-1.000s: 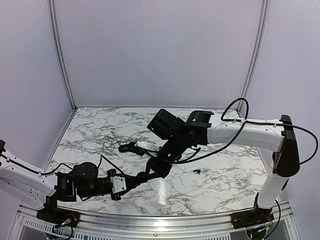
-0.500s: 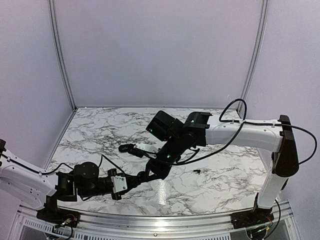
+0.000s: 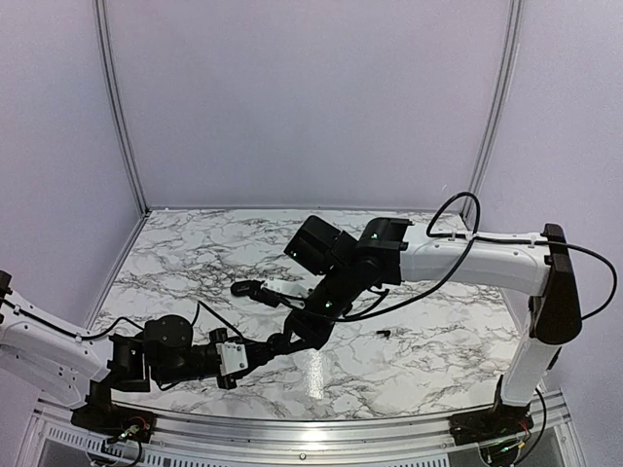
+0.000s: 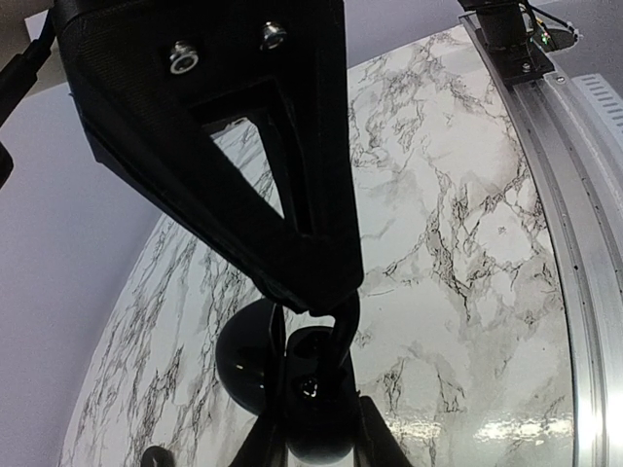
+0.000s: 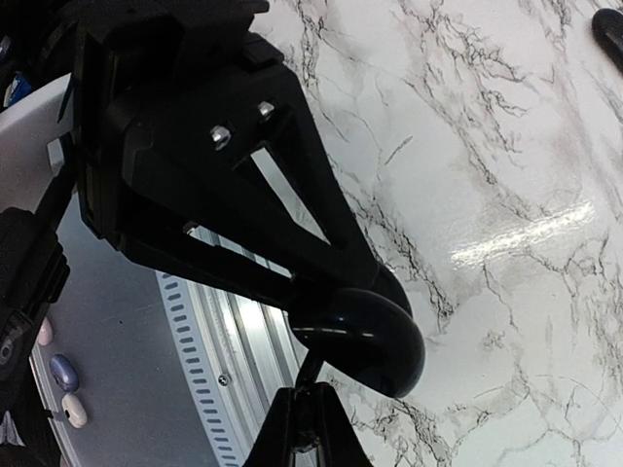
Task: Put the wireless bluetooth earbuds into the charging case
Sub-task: Insert the left earbud into the left side groove of the charging case.
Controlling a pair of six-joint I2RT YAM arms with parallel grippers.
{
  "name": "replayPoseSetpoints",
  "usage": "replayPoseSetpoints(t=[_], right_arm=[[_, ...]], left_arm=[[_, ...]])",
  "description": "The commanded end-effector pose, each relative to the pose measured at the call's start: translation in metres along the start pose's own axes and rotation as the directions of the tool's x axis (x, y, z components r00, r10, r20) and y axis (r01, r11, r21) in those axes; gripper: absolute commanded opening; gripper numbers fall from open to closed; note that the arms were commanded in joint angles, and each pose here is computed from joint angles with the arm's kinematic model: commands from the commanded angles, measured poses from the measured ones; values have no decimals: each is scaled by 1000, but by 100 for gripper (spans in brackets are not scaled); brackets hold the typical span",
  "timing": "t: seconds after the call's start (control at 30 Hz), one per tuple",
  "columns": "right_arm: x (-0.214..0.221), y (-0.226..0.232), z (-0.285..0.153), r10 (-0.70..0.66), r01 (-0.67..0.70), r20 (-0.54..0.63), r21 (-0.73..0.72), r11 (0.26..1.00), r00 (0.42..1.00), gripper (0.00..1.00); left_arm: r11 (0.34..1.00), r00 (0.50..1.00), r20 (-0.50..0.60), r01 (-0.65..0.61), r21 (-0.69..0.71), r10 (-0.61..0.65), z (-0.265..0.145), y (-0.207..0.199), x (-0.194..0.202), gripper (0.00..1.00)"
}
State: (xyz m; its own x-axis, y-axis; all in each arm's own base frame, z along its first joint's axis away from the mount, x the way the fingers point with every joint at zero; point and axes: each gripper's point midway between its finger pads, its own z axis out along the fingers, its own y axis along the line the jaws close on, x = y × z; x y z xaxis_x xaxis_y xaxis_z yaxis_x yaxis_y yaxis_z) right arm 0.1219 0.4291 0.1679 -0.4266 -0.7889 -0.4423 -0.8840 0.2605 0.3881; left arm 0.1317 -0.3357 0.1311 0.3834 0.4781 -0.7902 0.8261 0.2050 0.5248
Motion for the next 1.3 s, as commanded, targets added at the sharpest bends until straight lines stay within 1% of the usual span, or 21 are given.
replayPoseSetpoints(t=[0.0, 0.63, 1.27], right_arm=[[6, 2, 6, 7, -7, -31, -4, 1000, 999, 1], [4, -8, 12, 13, -11, -44, 42, 999, 999, 0], [-22, -7, 3, -8, 7, 19, 66, 998, 1000, 2]], left_arm=[[1000, 1000, 21, -3, -12, 3, 4, 5, -12, 0], [1000, 999, 32, -13, 4, 13, 6, 2, -16, 0], [999, 995, 96, 22, 31, -25, 3, 1, -34, 0]])
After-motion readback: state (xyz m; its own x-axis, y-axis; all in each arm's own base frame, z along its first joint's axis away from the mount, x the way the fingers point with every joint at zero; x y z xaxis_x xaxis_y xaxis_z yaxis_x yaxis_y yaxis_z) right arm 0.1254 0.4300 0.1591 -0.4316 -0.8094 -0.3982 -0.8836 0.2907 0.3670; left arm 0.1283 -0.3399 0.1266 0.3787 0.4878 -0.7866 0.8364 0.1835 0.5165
